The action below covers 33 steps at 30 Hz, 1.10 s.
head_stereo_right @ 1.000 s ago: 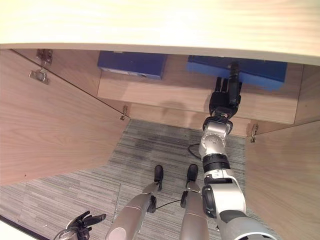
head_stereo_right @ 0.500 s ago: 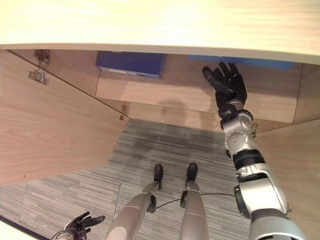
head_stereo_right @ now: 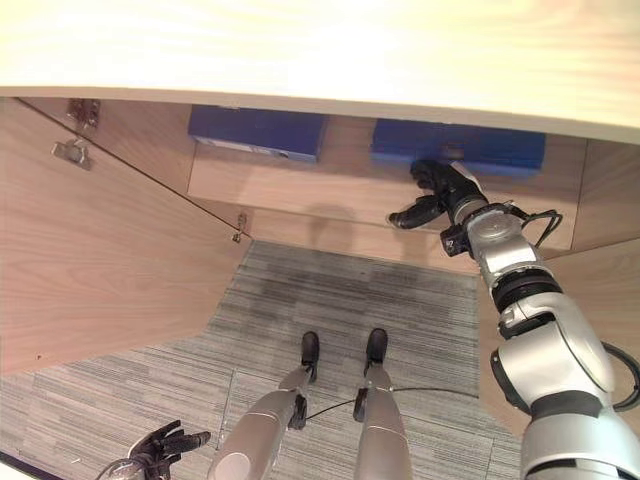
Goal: Put the empty folder in the office cabinet
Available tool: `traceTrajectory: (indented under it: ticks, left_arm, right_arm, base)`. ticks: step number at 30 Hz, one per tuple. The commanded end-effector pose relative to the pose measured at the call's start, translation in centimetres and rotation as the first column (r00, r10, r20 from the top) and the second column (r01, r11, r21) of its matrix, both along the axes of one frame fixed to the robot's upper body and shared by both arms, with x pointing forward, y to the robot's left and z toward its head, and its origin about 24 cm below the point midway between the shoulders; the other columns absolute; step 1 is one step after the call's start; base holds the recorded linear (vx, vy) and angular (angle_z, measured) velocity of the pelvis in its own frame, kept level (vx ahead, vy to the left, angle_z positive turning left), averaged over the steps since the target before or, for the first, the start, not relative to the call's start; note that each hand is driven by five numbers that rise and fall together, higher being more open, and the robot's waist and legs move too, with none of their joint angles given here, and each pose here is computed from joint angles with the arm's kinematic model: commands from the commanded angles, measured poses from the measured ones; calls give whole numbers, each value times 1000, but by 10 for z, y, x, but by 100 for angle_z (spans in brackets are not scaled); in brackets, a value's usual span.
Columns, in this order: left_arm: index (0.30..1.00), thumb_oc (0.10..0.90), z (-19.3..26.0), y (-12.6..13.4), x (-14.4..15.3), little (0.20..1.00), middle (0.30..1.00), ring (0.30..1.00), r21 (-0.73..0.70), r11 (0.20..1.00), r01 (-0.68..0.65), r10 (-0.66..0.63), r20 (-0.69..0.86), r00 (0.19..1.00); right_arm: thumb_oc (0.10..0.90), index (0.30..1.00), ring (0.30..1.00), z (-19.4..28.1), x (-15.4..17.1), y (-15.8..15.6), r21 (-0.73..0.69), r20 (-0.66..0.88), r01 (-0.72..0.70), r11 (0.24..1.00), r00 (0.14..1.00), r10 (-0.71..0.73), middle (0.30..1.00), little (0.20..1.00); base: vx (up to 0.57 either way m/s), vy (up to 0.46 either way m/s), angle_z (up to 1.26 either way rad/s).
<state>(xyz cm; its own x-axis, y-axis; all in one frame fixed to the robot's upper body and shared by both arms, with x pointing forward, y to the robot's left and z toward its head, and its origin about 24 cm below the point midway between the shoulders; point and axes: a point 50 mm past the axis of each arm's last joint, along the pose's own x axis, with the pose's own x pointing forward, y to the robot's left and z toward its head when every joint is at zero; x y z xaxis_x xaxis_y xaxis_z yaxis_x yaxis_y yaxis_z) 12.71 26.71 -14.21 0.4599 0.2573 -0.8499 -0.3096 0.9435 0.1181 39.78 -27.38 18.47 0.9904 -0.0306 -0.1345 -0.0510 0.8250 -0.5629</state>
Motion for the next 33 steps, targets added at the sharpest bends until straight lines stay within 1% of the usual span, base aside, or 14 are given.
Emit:
traceTrajectory:
  ticks: [1,4,7,10,11,12,13,16,17,20,23,26,28,33]
  left_arm:
    - [900,800,8,53,-50,900,900,900,157,987,33,-6,-168,986]
    - [900,800,9,55,-49,900,900,900,163,986,40,-12,-172,985]
    - [900,800,9,54,-46,900,900,900,164,986,37,-9,-168,986]
    - [900,800,9,52,-42,900,900,900,168,985,36,-9,-159,987]
    - [900,800,9,51,-39,900,900,900,172,985,31,-5,-149,989]
    - [900,800,9,51,-39,900,900,900,172,985,31,-5,-149,989]
    - [900,800,9,50,-37,900,900,900,172,984,35,-9,-145,989]
    - [900,800,8,47,-33,900,900,900,169,983,72,-47,-148,988]
    - [900,800,8,46,-32,900,900,900,168,982,84,-59,-150,987]
    - [900,800,7,43,-30,900,900,900,160,983,87,-65,-144,987]
    - [900,800,5,35,-25,900,900,900,149,984,98,-78,-136,988]
    - [900,800,3,30,-25,900,900,900,142,983,115,-95,-142,985]
    - [900,800,1,25,-24,900,900,900,135,976,168,-144,-174,974]
    - [900,800,-4,13,-23,900,900,900,103,972,213,-190,-202,961]
  right_arm:
    - [800,900,900,-39,-12,-20,-232,-244,12,973,967,-70,900,900]
    - [800,900,900,-37,-11,-19,-261,-238,10,965,968,-75,900,900]
    - [800,900,900,-20,-4,-17,-283,-154,68,957,981,-116,900,900]
    - [800,900,900,-10,2,-11,-433,-133,60,899,983,-129,900,900]
    - [800,900,900,-9,3,-9,-547,-150,27,836,980,-130,900,900]
    - [800,900,900,-9,3,-9,-547,-150,27,836,980,-130,900,900]
    - [800,900,900,-13,3,-7,-566,-164,11,824,978,-127,900,900]
    - [800,900,900,-42,-3,-4,-552,-260,-56,832,960,-107,900,900]
    - [800,900,900,-54,-5,-1,-582,-307,-103,807,946,-100,900,900]
    - [800,900,900,-67,-8,2,-609,-343,-148,779,935,-91,900,900]
    - [800,900,900,-79,-10,11,-691,-365,-217,690,928,-75,900,900]
    - [800,900,900,-94,-14,14,-700,-402,-261,665,913,-64,900,900]
    - [800,900,900,-127,-27,24,-646,-512,-362,672,858,-31,900,900]
    - [800,900,900,-181,-54,43,-537,-633,-454,711,774,15,900,900]
  base:
    - [0,0,0]
    - [0,0,0]
    - [-22,5,-1]
    - [-16,5,-3]
    - [0,0,0]
    - [0,0,0]
    - [0,0,0]
    - [1,16,6]
    - [0,0,0]
    - [0,5,2]
    - [16,21,7]
    - [13,1,3]
    - [42,-22,7]
    - [27,-19,3]
